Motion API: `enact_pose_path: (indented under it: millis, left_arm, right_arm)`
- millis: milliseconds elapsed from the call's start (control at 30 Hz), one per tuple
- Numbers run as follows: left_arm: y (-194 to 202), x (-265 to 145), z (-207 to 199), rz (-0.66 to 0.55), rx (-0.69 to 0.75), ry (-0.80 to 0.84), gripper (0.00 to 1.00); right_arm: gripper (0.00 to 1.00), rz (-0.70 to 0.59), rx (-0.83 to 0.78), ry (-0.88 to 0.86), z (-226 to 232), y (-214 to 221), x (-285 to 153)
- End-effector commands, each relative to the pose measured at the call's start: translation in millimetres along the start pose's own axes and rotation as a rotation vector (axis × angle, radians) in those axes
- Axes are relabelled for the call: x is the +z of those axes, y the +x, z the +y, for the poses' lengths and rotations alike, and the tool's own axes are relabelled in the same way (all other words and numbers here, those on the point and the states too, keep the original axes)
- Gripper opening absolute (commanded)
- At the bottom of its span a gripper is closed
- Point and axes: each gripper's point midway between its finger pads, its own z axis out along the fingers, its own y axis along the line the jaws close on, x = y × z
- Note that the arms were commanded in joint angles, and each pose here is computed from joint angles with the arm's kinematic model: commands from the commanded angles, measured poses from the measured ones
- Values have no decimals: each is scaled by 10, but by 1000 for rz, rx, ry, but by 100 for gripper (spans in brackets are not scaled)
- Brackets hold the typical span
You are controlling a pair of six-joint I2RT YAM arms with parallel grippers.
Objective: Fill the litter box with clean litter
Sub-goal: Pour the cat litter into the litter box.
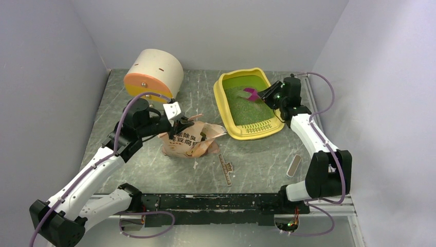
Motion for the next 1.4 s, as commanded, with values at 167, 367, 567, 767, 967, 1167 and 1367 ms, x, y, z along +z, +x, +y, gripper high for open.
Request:
enact_pose_path:
  millis: [167,367,567,767,967,1167,1367]
  left_arm:
    - [-174,16,-21,-43,23,22,5]
    - [-202,43,9,-41,36,24,5]
    - [-223,42,19,-40,49,24,5]
    - [-209,6,-37,-25,66,50,5]
    - [-175,-8,-55,-2,82,65,5]
    - [-196,-11,-22,13,102,60,5]
    - [-239,-24,23,2,86,25,5]
  right_arm:
    - [0,68,-304,89,-148,141,-440]
    - [0,-37,-454,179,-140,-218,-836]
    - [0,111,-489,74,148,-57,-815]
    - [0,193,-543,-88,487,52,-956]
    - [0,269,-529,-157,807,19,-1260]
    - [0,353,-486,-228,983,126,-1537]
    - [0,353,-456,-340,1189,172,-1756]
